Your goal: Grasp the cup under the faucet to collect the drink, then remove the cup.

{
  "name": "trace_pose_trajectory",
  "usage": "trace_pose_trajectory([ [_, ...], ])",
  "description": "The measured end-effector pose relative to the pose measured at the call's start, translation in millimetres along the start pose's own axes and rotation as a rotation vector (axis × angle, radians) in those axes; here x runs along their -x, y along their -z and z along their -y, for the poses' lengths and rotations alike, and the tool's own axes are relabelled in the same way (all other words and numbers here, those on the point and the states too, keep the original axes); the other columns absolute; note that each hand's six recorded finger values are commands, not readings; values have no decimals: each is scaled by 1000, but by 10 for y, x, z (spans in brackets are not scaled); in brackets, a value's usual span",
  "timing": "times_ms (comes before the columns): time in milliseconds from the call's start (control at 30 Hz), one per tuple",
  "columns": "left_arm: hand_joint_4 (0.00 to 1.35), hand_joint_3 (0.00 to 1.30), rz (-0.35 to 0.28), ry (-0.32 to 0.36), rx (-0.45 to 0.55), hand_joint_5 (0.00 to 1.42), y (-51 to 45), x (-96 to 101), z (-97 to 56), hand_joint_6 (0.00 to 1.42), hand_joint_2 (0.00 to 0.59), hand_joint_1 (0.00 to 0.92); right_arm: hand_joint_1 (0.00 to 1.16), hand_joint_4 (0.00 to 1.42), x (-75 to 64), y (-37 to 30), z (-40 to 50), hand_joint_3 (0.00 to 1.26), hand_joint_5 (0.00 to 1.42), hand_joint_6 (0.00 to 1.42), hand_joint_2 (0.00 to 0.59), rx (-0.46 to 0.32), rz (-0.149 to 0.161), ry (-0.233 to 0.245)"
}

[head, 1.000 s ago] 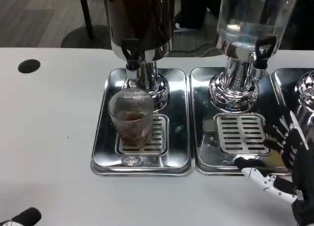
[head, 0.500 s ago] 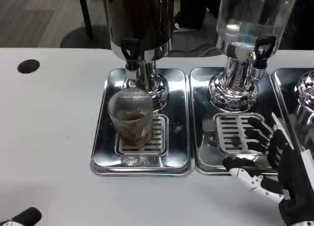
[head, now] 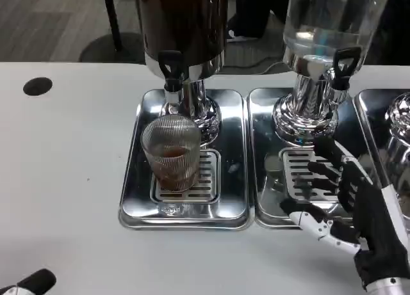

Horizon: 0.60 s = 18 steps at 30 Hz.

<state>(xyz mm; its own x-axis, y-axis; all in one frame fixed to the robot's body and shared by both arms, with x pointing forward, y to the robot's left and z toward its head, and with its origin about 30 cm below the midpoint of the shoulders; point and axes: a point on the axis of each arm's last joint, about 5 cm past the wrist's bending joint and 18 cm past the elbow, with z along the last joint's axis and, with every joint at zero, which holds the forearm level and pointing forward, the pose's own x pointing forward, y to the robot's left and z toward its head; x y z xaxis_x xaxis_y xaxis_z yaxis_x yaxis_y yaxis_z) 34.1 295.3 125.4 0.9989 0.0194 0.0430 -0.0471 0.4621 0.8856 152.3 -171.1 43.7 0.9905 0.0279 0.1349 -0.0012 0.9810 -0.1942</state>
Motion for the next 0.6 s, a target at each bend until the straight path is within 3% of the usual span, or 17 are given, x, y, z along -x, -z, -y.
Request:
trace_pose_trajectory([
  [600, 0, 0, -8, -1, -7, 0, -10, 54, -22, 0, 5, 0, 1000, 139, -154, -11, -212, 154, 236, 296, 152, -23, 14, -58],
])
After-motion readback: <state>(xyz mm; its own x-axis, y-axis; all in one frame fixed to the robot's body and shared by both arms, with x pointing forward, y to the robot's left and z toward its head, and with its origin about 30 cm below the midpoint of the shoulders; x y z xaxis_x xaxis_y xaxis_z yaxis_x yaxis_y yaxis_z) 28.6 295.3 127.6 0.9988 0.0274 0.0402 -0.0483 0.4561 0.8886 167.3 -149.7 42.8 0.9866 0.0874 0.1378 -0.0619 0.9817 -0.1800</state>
